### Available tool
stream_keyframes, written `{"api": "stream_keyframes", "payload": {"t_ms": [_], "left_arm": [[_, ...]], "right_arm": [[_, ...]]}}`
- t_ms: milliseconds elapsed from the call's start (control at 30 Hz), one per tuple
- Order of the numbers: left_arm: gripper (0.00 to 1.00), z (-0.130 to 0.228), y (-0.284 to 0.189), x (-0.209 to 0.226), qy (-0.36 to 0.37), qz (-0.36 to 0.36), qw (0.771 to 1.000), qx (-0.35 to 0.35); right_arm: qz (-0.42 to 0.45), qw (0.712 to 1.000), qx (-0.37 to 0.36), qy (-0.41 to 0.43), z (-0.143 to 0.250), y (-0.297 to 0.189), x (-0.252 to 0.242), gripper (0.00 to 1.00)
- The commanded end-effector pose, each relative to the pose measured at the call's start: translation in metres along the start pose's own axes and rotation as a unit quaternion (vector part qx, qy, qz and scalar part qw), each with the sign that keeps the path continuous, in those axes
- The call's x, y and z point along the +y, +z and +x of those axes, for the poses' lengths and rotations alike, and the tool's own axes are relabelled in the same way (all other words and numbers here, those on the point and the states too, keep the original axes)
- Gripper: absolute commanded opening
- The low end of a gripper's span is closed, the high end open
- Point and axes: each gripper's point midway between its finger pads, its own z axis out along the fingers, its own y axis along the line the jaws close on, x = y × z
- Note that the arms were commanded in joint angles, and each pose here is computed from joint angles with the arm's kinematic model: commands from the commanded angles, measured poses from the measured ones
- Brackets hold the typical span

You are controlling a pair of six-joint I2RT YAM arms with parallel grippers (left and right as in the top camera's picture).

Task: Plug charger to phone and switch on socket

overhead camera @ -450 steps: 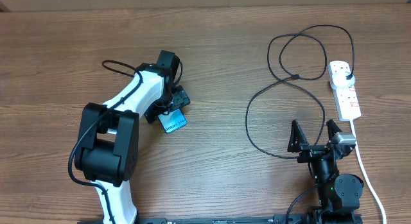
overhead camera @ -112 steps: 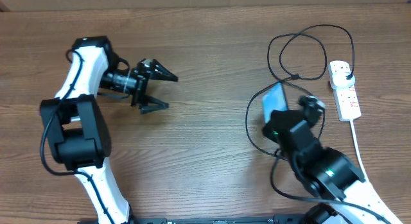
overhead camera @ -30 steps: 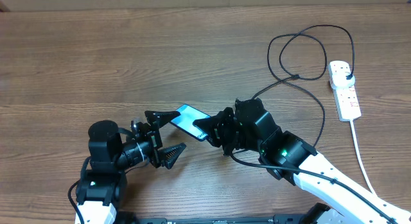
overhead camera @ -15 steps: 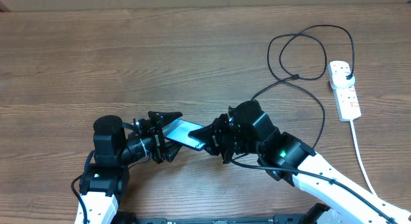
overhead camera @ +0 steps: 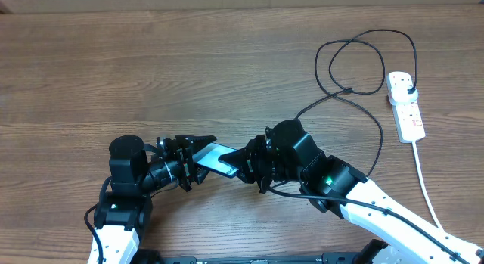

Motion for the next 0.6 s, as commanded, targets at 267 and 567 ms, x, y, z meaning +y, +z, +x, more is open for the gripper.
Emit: {"api": "stream_keyframes", "payload": {"t_ms": [267,567], "left_arm": [[0.25,0.008,0.0,-0.002,0.01,0.001,1.0,0.018],[0.08,0.008,0.0,-0.002,0.038,0.002,0.999,0.016]], "right_arm": [[-0.015,1.0,-0.008,0.012,0.0,0.001,0.01,0.07],[0.004,0.997,-0.066,-0.047,-0.021,0.0,0.0,0.44]]}}
